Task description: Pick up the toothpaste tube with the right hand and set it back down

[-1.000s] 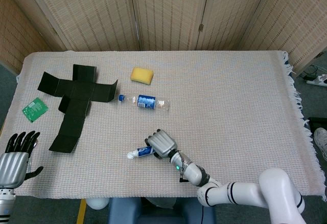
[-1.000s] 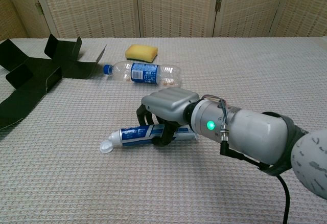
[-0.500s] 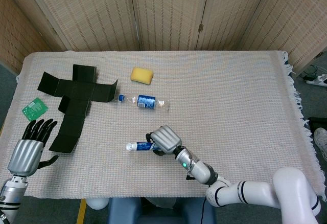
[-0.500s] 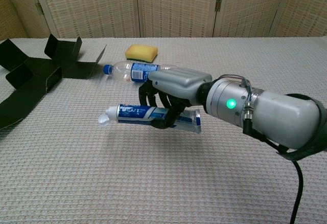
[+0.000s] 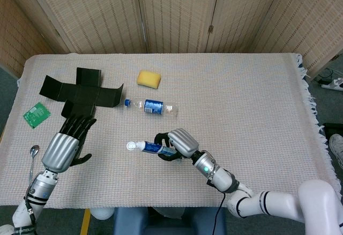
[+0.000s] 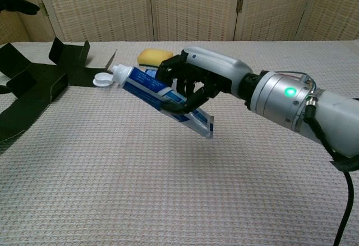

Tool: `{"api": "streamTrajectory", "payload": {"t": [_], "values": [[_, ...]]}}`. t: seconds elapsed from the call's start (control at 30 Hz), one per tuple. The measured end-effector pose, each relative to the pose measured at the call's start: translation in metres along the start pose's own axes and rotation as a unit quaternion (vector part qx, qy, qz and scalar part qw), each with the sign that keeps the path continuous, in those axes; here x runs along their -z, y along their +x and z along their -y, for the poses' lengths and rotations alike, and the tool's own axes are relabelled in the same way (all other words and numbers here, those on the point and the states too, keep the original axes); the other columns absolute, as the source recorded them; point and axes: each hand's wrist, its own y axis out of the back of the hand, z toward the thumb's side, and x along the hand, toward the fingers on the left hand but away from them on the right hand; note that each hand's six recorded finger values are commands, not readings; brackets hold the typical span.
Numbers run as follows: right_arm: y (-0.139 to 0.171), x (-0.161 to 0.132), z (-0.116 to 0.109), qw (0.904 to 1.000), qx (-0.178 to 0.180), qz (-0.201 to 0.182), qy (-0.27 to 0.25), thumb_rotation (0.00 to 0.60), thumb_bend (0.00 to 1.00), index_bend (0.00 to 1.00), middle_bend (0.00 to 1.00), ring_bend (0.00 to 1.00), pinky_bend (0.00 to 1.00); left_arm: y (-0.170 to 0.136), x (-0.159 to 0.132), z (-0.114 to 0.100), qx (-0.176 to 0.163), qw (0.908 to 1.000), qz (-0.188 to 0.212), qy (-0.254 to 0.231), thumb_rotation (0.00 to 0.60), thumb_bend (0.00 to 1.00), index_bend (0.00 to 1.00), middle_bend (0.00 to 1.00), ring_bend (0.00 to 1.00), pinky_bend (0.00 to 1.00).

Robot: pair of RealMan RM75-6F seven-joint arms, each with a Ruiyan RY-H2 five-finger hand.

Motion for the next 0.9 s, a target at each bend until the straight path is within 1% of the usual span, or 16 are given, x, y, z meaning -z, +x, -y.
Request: {"api": "streamTrajectory", "payload": {"t": [0.13, 0.27, 0.53, 0.7, 0.9], "values": [[0.001, 0.002, -0.003, 0.9981, 0.01, -0.015, -0.059, 0.6, 0.7, 0.74, 0.66, 0.69, 0.57, 0.009, -0.018, 0.0, -0.002, 0.9997, 0.022, -0.009, 0.6, 0.2, 0.0, 0.1, 0.09, 0.0], [-0.001, 0.003, 0.0, 0.9954, 0.009, -0.025, -0.092, 0.6, 0.69, 0.74, 0.66, 0.69, 0.58, 0.017, -0.037, 0.0, -0.006, 0.9988, 0.046, -0.016, 0.6, 0.19, 0.0, 0.1, 0.09, 0.0], [-0.005, -0.006, 0.014, 0.9922, -0.005, -0.037, -0.119, 0.6, 0.69, 0.75, 0.67, 0.7, 0.58, 0.031, -0.071, 0.003, -0.011, 0.9962, 0.081, -0.029, 0.6, 0.2, 0.0, 0.1, 0.09, 0.0], [-0.005, -0.008, 0.019, 0.9918, -0.012, -0.039, -0.121, 0.6, 0.7, 0.76, 0.68, 0.7, 0.59, 0.037, -0.081, 0.004, -0.014, 0.9953, 0.089, -0.036, 0.6, 0.21, 0.0, 0.1, 0.09, 0.0], [-0.004, -0.012, 0.026, 0.9914, -0.031, -0.038, -0.121, 0.6, 0.7, 0.77, 0.68, 0.71, 0.59, 0.042, -0.09, 0.005, -0.019, 0.9943, 0.093, -0.049, 0.6, 0.21, 0.0, 0.1, 0.09, 0.0]]}}
